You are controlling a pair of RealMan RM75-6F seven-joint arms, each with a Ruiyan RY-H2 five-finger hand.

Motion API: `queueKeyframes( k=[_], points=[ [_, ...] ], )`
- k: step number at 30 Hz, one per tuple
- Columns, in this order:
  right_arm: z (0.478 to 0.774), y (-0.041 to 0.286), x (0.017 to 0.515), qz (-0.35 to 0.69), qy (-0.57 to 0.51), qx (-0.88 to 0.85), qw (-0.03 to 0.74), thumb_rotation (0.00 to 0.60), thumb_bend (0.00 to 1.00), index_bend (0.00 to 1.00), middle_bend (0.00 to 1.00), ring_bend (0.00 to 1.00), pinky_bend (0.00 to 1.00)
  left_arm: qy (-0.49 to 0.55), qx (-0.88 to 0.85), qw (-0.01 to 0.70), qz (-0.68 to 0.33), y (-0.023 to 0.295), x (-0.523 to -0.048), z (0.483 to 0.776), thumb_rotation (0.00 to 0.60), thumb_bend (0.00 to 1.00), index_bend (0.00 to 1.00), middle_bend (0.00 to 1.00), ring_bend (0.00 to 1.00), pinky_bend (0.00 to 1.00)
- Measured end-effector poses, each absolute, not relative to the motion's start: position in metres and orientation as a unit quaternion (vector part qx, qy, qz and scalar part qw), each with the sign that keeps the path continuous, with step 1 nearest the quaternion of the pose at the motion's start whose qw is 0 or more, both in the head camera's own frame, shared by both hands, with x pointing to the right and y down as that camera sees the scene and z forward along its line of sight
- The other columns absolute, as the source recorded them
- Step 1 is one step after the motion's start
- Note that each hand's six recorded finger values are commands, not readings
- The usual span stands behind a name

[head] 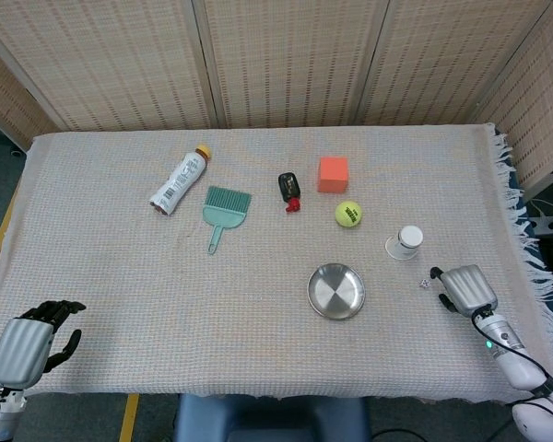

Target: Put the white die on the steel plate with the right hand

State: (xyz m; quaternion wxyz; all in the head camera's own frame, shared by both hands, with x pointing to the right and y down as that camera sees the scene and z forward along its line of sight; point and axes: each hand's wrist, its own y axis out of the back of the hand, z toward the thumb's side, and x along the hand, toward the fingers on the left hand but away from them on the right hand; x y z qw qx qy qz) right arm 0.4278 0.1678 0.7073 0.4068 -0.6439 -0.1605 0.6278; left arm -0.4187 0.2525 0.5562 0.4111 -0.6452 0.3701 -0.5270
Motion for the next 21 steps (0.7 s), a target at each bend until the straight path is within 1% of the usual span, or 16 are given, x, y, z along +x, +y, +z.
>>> queueKeyframes(
  k=[11,21],
  points=[
    [0.719,0.168,0.428,0.623,-0.168,-0.651,0.4,0.6,0.28,0.41,0.8,0.88,0.96,0.37,-0.645,0.412,-0.527,0.253,-0.419,0.556,0.6,0.39,0.35,0.41,0.37,0.59],
    [0.724,0.163,0.43,0.619,-0.179,-0.651,0.401,0.6,0.28,0.41,0.8,0.89,0.97,0.369,-0.645,0.412,-0.527,0.253,-0.419,0.556,0.6,0.39,0.35,0.41,0.37,0.59]
  ],
)
